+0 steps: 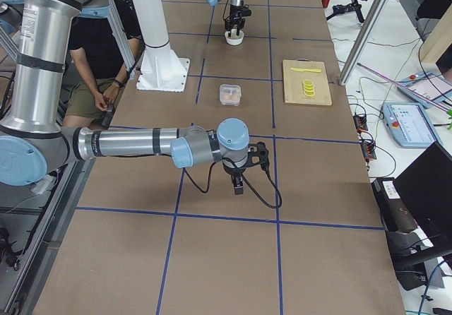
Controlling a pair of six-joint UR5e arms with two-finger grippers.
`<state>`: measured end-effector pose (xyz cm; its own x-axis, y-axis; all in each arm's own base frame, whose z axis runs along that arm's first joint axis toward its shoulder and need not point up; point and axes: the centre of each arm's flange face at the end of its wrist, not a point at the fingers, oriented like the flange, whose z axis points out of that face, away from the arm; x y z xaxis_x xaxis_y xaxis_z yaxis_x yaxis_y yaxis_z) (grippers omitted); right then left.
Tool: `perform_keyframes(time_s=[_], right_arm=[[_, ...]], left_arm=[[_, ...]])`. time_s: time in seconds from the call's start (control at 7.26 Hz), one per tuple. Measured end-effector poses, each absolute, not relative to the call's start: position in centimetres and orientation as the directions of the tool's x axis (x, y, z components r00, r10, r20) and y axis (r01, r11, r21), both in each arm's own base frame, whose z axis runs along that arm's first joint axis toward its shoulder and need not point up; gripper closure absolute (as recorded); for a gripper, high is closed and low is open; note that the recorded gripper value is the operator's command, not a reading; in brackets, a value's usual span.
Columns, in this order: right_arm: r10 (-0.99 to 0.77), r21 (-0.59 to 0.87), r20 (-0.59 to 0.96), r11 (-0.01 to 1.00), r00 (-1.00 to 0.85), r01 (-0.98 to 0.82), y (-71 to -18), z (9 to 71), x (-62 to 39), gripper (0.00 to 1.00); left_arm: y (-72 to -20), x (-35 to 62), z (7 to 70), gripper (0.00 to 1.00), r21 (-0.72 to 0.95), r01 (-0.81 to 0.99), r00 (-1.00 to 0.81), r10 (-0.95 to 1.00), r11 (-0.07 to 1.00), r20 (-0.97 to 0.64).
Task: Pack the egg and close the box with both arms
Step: 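Lower the left gripper into the bowl and grasp the brown egg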
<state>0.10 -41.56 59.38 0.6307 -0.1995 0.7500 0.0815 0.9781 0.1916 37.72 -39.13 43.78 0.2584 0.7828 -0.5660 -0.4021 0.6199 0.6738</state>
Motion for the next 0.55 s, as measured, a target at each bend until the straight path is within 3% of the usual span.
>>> perform_keyframes(time_s=[0.55], right_arm=[[-0.199, 0.190, 0.750, 0.978, 0.631, 0.082, -41.51, 59.43, 0.11, 0.00]], left_arm=[[-38.84, 38.02, 43.79, 0.32, 0.656, -0.400, 0.262, 0.765, 0.640, -0.588]])
